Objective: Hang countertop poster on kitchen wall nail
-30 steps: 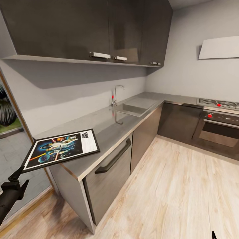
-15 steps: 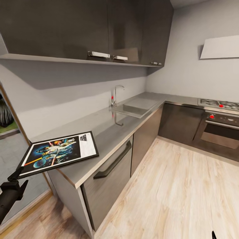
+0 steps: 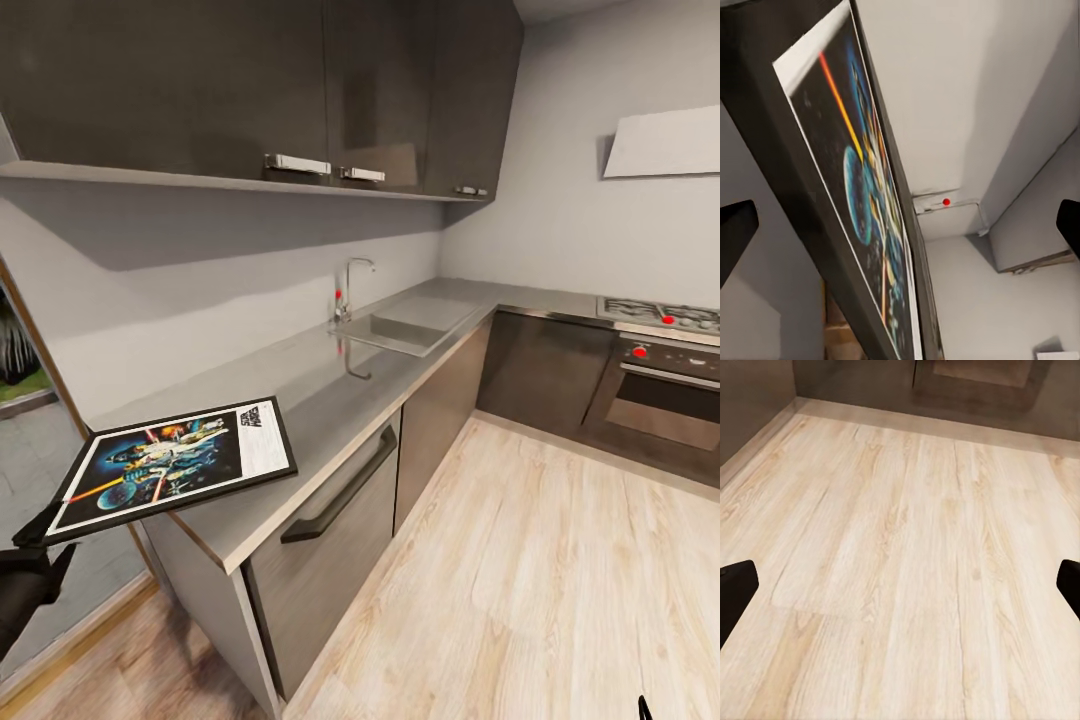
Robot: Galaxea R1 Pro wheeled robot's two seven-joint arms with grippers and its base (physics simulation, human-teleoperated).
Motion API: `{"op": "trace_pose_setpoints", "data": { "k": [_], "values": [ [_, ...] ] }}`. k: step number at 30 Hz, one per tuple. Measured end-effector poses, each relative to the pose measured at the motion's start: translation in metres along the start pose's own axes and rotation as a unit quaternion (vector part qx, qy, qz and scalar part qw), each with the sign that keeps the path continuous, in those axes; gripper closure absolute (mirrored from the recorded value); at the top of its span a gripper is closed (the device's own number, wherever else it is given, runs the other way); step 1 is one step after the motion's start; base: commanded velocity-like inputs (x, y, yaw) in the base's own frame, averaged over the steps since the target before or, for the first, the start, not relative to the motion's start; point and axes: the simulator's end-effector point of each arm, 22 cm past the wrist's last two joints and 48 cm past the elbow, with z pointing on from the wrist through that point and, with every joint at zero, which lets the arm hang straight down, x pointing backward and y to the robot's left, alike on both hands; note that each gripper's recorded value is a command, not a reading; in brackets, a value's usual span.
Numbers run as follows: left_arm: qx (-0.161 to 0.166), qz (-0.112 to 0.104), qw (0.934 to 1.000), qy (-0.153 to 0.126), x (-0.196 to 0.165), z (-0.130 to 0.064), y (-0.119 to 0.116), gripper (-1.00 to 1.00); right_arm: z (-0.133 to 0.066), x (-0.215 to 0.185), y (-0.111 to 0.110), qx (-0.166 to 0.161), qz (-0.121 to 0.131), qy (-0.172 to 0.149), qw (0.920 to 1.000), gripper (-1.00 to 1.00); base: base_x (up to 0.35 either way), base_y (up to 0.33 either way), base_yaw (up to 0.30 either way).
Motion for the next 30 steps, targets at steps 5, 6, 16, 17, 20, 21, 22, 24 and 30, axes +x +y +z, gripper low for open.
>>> {"op": "trace_pose_setpoints", "data": {
  "k": [5, 6, 16, 17, 20, 21, 22, 24, 30],
  "values": [
    [-0.004, 0.002, 1.0000, -0.005, -0.006, 0.000, 0.004, -1.00, 0.000, 0.000, 0.000, 0.000, 0.000, 0.000, 1.0000, -1.00, 0.000, 0.000, 0.000],
    [-0.004, 0.003, 1.0000, -0.005, -0.007, 0.000, 0.004, -1.00, 0.000, 0.000, 0.000, 0.000, 0.000, 0.001, 1.0000, -1.00, 0.000, 0.000, 0.000],
    [-0.013, 0.005, 0.9999, -0.007, -0.011, -0.001, 0.012, -1.00, -0.002, 0.009, 0.001, -0.001, 0.000, 0.009, 1.0000, -1.00, 0.000, 0.000, 0.000],
    [-0.013, 0.005, 0.9999, -0.007, -0.011, -0.001, 0.012, -1.00, -0.003, 0.009, 0.001, -0.001, 0.000, 0.010, 0.9999, -1.00, 0.000, 0.000, 0.000],
    [-0.016, 0.004, 0.9998, -0.007, -0.012, -0.001, 0.015, -1.00, -0.003, 0.011, 0.001, -0.001, 0.000, 0.012, 0.9999, -1.00, 0.000, 0.000, 0.000],
    [-0.018, 0.004, 0.9998, -0.008, -0.012, -0.001, 0.016, -1.00, -0.003, 0.011, 0.001, -0.001, 0.000, 0.012, 0.9999, -1.00, 0.000, 0.000, 0.000],
    [-0.021, 0.004, 0.9997, -0.008, -0.012, -0.001, 0.019, -1.00, -0.003, 0.012, 0.001, -0.001, 0.000, 0.013, 0.9999, -1.00, 0.000, 0.000, 0.000],
    [-0.024, 0.003, 0.9997, -0.009, -0.013, -0.002, 0.022, -1.00, -0.003, 0.012, 0.001, -0.001, 0.000, 0.013, 0.9999, -1.00, 0.000, 0.000, 0.000],
    [-0.029, 0.002, 0.9995, -0.009, -0.013, -0.002, 0.027, -1.00, -0.003, 0.012, 0.001, -0.001, 0.000, 0.013, 0.9999, -1.00, 0.000, 0.000, 0.000]
  ]
}}
